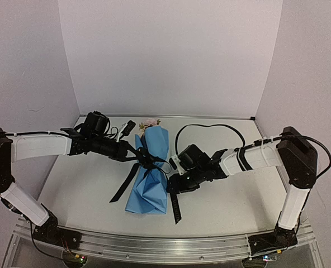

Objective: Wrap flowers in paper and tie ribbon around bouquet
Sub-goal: Cross the right side of the half-tied ribbon with the folded bouquet.

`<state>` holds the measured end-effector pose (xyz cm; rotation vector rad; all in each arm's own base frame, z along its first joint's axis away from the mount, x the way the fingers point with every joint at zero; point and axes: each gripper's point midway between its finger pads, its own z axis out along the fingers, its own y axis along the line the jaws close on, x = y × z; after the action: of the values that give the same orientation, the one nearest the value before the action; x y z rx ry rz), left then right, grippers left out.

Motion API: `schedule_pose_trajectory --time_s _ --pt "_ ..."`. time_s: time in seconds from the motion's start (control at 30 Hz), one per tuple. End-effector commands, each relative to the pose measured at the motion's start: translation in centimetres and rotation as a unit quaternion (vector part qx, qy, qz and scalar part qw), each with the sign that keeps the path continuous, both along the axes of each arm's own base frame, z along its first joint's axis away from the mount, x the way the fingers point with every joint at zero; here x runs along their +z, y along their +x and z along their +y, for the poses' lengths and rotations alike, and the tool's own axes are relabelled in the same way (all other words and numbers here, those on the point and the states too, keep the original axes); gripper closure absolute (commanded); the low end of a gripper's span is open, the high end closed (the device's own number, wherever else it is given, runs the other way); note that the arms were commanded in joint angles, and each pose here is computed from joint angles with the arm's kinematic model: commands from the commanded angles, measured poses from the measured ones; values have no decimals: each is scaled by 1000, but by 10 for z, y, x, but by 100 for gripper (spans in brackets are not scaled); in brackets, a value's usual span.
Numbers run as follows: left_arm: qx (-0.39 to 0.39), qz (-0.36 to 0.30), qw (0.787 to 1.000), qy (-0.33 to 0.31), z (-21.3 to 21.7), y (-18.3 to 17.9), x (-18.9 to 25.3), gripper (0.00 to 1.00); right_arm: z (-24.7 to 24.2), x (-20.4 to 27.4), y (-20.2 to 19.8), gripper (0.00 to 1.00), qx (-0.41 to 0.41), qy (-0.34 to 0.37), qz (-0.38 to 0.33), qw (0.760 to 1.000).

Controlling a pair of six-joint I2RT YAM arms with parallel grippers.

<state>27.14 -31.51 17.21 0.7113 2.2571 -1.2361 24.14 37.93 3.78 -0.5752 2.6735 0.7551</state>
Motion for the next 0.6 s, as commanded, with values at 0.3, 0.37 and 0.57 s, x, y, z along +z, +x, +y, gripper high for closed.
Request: schedule_pose_trajectory --time_s 0.3,0.37,0.57 --pt "-3 -30 999 -11 -3 4 18 100 -3 -26 -8 57 12 -6 7 1000" --pt "-3 -29 1000 -11 -4 4 17 100 0 -28 -12 58 16 -2 14 1000" --pt "-2 -30 999 -13 -4 5 19 100 5 -22 -18 73 8 17 28 999"
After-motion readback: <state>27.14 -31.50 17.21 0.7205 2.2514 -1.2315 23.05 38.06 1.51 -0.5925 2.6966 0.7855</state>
